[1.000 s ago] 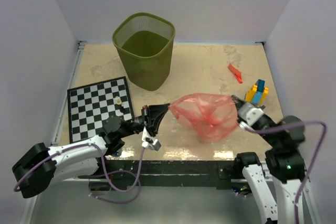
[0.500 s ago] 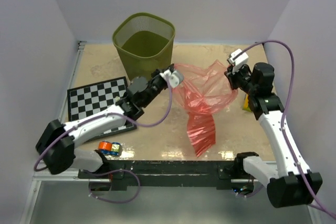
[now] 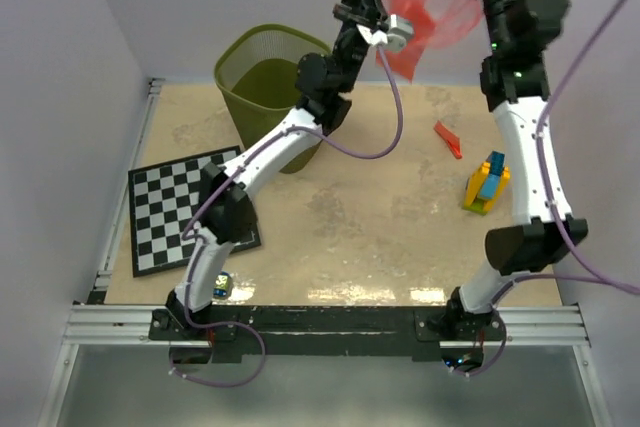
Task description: Put the trash bags into the trash bin
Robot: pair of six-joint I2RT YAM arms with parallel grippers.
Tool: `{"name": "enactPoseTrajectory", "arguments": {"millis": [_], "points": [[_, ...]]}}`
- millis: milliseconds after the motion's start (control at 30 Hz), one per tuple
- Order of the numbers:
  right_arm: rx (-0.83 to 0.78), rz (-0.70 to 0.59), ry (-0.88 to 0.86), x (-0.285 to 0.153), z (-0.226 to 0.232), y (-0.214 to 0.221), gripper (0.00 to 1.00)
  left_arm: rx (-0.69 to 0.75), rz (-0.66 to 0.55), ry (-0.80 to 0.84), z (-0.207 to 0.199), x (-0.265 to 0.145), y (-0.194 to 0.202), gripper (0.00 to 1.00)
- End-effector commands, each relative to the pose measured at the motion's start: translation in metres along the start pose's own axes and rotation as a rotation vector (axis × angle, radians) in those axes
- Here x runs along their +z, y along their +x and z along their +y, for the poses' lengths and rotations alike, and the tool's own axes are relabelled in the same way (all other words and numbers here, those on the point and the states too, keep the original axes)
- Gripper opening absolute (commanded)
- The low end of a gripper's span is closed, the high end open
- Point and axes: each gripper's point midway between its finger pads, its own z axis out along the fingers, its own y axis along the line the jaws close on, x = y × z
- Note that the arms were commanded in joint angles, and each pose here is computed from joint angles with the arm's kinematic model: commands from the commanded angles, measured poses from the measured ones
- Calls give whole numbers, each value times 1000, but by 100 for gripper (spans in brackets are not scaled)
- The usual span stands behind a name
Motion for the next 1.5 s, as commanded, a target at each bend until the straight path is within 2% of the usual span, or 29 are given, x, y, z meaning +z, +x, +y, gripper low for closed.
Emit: {"name": "enactPoseTrajectory", "arguments": {"millis": [0,33,67,100,133,167,200,233,267,300,333,367,433,467,533,600,700,767,867,967,1067,1200,1233,1267,1333,1367,1400,1467], "points": [[27,-817,173,-127,-63,-272,0,107,-579,-410,151,10,-164,0],[9,-931,179,-161,-62,-292,0,179,-676,-418,151,-6,-189,0],[-22,-989,170,-180,-56,-299,0,266,-740,-385,140,-16,-205,0],[-64,-942,158,-180,-45,-281,0,306,-752,-328,123,-20,-208,0],[-94,-810,145,-161,-32,-232,0,287,-740,-300,110,-22,-205,0],[-202,-602,114,-133,-14,-161,0,201,-648,-291,93,-23,-174,0],[-284,-245,-67,-103,29,-39,0,158,-566,-225,66,-25,-147,0],[-386,91,-322,-114,75,80,0,218,-442,-17,13,-42,-109,0],[-434,367,-626,-174,119,175,0,319,-449,303,-38,-110,-72,0],[-430,523,-858,-246,144,218,0,319,-595,615,-65,-208,-55,0],[-467,505,-993,-295,152,211,0,269,-573,839,-89,-294,-35,0],[-509,451,-1066,-336,154,192,0,218,-497,928,-86,-339,-35,0],[-458,265,-972,-369,151,125,0,128,-474,1004,-72,-393,-53,0],[-423,162,-907,-377,148,91,0,75,-474,990,-63,-404,-66,0],[-307,0,-783,-394,141,33,0,-15,-416,920,-45,-401,-85,0],[-193,-68,-683,-389,133,6,0,-60,-330,878,-39,-390,-85,0],[-86,41,-654,-364,131,21,0,-169,-151,880,-40,-370,-76,0],[-24,133,-606,-340,125,34,0,-263,10,871,-42,-356,-64,0],[29,236,-576,-311,123,53,0,-393,283,695,-31,-323,-34,0],[82,313,-472,-282,113,76,0,-423,427,541,-21,-288,-9,0],[89,360,-330,-250,99,108,0,-471,461,482,-25,-253,8,0],[14,414,-157,-182,74,150,0,-376,421,381,-30,-179,32,0],[-22,360,-126,-155,64,138,0,-349,398,337,-26,-154,36,0],[-48,317,-104,-132,56,125,0,-314,366,286,-16,-130,38,0],[-73,167,-51,-86,35,68,0,-239,259,186,3,-77,28,0],[-75,75,-22,-67,23,29,0,-182,196,123,17,-56,20,0],[-75,-53,34,-54,3,-28,0,-134,121,44,35,-35,6,0],[-26,-272,84,-53,-20,-116,0,-29,-45,-132,78,-7,-31,0]]}}
